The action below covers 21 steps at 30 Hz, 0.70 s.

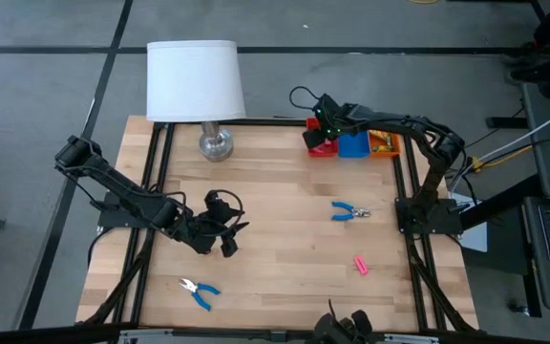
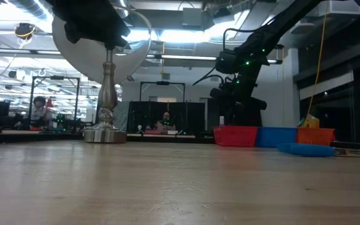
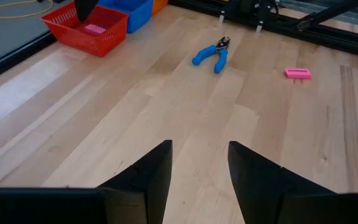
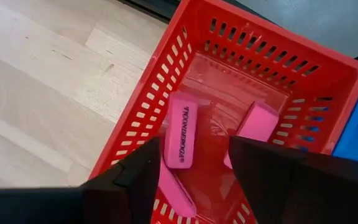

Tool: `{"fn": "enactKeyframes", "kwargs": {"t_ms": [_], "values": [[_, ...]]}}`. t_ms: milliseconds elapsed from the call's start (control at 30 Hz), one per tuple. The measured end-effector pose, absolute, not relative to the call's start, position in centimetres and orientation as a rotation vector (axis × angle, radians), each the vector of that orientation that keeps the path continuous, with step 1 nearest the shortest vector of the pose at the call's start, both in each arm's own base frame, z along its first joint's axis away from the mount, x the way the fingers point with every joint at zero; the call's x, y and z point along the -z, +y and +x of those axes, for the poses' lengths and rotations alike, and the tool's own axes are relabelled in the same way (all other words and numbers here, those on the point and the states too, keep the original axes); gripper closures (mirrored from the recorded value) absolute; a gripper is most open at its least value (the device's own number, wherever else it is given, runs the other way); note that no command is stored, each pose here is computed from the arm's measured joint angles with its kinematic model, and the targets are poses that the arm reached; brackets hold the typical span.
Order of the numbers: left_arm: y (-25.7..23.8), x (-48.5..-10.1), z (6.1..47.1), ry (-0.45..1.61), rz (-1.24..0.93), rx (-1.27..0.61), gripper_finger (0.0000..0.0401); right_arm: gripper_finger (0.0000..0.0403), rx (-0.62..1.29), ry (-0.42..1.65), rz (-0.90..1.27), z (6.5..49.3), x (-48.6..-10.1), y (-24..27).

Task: Pick & Place School Supplies
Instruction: Put the pink eraser into the red bin

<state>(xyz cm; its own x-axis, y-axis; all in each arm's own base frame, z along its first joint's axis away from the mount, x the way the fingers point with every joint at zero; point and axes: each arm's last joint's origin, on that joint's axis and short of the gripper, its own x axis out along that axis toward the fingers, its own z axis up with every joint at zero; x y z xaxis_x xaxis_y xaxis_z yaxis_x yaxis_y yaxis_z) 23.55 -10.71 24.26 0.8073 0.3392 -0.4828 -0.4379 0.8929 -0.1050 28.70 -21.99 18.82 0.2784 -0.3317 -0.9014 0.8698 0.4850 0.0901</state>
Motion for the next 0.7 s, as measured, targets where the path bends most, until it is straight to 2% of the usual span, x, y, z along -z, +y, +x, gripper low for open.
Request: {"fn": "enactKeyframes", "kwargs": {"t_ms": [67,200,300,400,567,700], "values": [[-10.7,-24.3,23.6,0.474,-0.217,-0.418,0.0249,0.0205,0.851,1.001,0.671,28.6,-19.0,-21.6],[-10.7,-24.2,23.5,0.479,-0.207,-0.418,0.0249,0.0213,0.62,1.139,0.699,28.8,-19.6,-18.5],[-10.6,-24.1,23.4,0.491,-0.183,-0.426,0.0249,0.0223,0.386,1.269,0.702,29.4,-20.8,-13.6],[-10.5,-23.9,23.3,0.513,-0.159,-0.437,0.0249,0.0233,0.091,1.333,0.662,30.3,-22.5,-6.7],[-10.3,-23.8,23.1,0.512,-0.129,-0.475,0.0249,0.0241,-0.275,1.364,0.366,29.4,-24.8,5.1],[-10.4,-23.8,23.0,0.505,-0.129,-0.479,0.0249,0.0241,-0.408,1.444,-0.023,26.2,-24.4,12.3]]}}
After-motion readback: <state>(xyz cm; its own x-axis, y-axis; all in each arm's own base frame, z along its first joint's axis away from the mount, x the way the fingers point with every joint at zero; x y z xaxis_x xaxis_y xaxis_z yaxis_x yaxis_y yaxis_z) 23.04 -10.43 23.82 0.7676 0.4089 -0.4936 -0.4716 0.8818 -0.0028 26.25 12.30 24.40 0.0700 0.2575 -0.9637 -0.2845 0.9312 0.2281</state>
